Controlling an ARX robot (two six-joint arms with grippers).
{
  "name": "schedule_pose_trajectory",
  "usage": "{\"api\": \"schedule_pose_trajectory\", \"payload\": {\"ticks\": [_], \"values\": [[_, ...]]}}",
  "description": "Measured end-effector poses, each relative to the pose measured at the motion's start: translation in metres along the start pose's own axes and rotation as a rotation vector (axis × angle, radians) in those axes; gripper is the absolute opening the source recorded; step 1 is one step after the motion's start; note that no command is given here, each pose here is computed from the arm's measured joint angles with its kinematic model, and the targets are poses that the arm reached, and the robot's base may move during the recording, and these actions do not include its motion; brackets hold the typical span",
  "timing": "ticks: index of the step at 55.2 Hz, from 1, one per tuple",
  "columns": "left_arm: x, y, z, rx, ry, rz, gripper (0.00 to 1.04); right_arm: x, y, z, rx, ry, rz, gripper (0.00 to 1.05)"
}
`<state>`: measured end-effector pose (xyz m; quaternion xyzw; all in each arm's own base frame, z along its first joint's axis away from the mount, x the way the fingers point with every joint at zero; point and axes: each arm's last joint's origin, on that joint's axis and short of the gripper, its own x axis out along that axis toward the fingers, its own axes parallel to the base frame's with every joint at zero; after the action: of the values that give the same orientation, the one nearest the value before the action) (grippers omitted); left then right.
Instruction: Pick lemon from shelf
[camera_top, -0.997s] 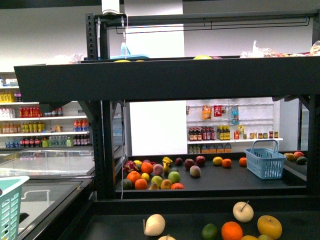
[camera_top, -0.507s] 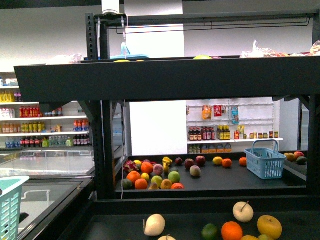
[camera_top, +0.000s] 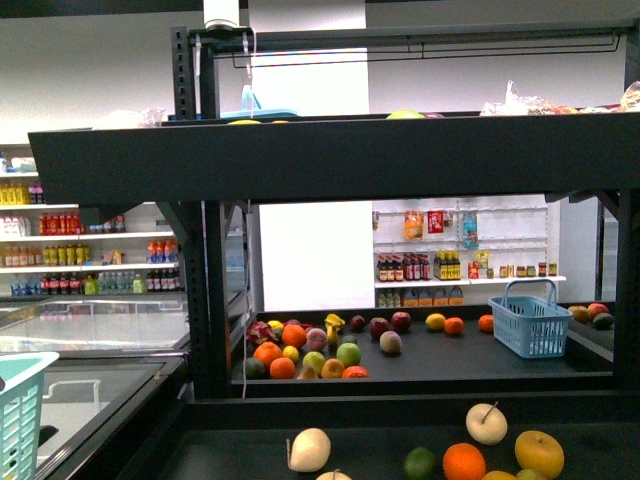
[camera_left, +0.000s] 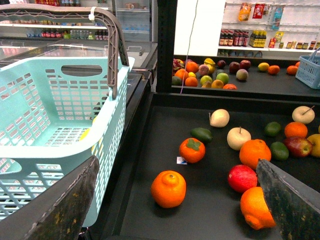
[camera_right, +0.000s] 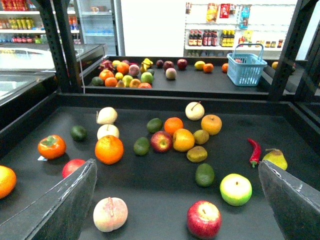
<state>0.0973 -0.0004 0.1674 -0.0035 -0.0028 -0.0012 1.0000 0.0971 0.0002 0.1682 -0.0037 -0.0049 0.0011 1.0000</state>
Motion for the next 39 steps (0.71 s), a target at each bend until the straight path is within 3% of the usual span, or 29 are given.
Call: {"api": "schedule_pose_trajectory", "payload": {"ticks": [39], "values": [[0.0000, 0.0000, 0.0000, 0.000, 0.000, 0.000, 0.97, 0.0000, 0.0000, 0.0000, 0.000, 0.000, 0.000, 0.97]]}}
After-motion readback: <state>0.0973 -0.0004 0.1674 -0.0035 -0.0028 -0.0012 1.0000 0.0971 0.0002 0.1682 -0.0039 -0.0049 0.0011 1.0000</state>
